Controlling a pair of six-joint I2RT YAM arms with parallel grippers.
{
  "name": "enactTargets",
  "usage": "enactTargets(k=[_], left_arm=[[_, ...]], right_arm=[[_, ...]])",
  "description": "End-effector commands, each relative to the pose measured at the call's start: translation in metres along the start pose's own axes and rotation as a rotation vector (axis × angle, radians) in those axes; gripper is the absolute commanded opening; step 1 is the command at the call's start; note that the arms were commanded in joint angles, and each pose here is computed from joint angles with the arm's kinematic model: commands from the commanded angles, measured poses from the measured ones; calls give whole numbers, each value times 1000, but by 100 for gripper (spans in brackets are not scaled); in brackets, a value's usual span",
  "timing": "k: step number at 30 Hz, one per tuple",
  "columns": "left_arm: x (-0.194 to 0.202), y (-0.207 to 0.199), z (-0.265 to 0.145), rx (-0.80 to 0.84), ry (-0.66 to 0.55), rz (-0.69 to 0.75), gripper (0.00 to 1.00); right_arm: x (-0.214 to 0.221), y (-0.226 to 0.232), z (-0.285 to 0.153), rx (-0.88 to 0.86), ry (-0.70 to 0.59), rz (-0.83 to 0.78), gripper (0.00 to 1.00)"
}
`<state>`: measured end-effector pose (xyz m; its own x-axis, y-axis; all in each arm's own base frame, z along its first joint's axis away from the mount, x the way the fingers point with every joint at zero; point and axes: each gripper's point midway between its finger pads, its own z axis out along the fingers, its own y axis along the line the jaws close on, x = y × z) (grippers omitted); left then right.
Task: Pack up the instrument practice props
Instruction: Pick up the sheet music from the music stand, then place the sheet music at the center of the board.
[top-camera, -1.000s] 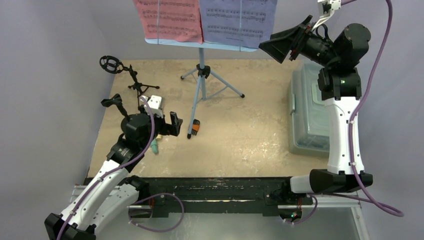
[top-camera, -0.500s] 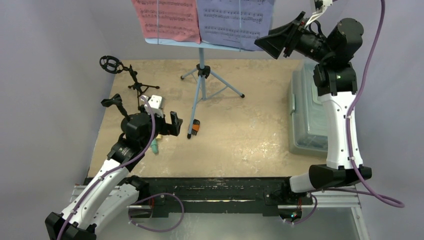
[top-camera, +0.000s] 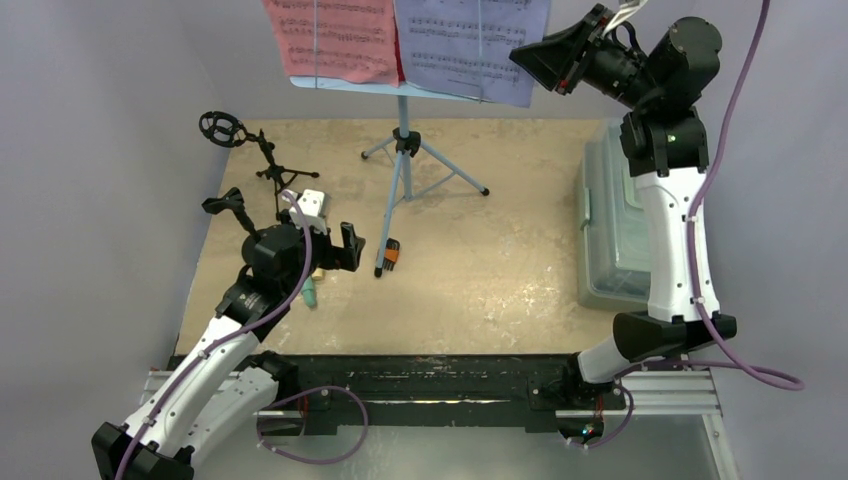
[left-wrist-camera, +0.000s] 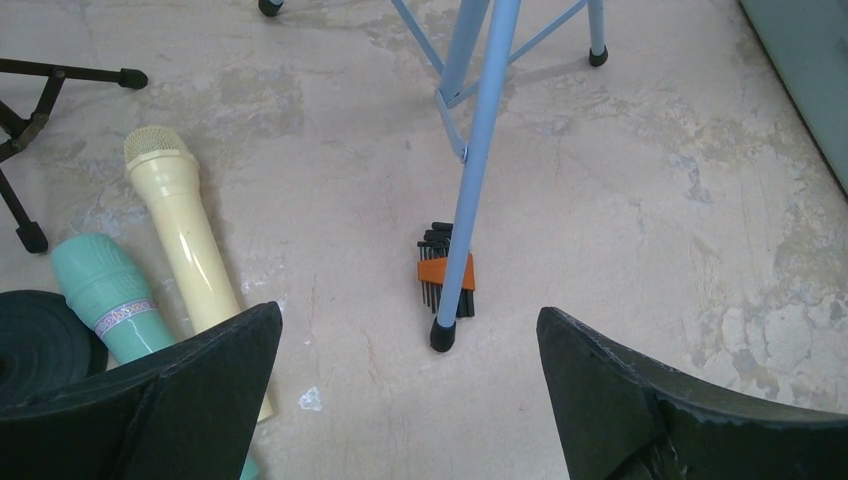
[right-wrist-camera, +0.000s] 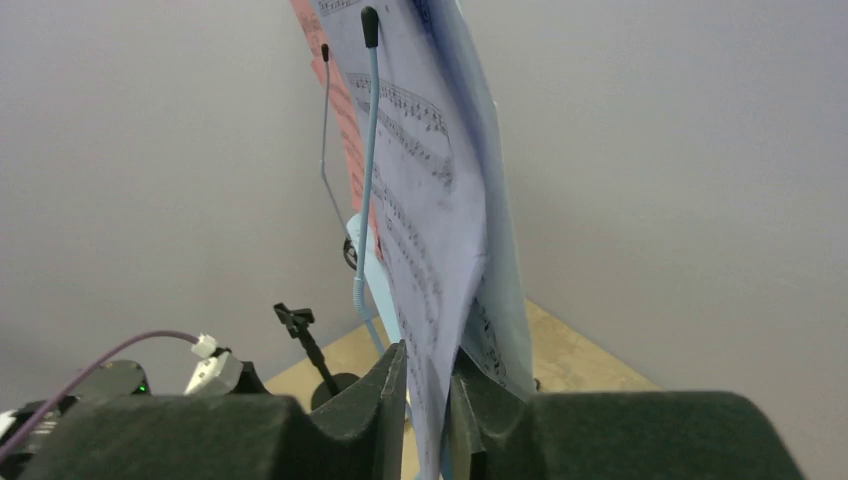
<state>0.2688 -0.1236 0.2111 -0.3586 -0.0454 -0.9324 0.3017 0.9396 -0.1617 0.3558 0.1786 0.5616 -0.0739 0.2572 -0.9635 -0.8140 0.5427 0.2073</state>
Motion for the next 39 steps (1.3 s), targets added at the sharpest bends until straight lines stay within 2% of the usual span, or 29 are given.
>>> enactTargets(k=[1, 2, 3, 12, 21, 24, 30, 36, 39], left_arm=[[-7, -2, 1, 12, -28, -7, 100], [-8, -1, 1, 11, -30, -7, 100], [-8, -1, 1, 11, -31, -8, 100], [-9, -2, -1, 13, -37, -10, 100], [-10, -1, -2, 12, -40, -11, 100], [-11, -1, -2, 12, -45, -11, 100], [-14, -6, -4, 37, -57, -9, 100], [-18, -18, -8, 111, -83, 4, 100], [-21, -28, -11, 168, -104, 13, 99]], right_arm=[[-39, 17, -2, -15, -98, -102, 11], [-43, 20, -4, -17, -106, -116, 3], [-49, 25, -7, -21, -115, -141, 0], [-115, 69, -58, 87, -237, -403, 0], [-161, 89, -103, 242, -351, -549, 0], [-164, 95, -117, 299, -352, -592, 0], [-134, 101, -132, 321, -242, -625, 0], [-43, 130, -144, 95, 27, -681, 0], [-4, 134, -154, 45, 114, -653, 0]])
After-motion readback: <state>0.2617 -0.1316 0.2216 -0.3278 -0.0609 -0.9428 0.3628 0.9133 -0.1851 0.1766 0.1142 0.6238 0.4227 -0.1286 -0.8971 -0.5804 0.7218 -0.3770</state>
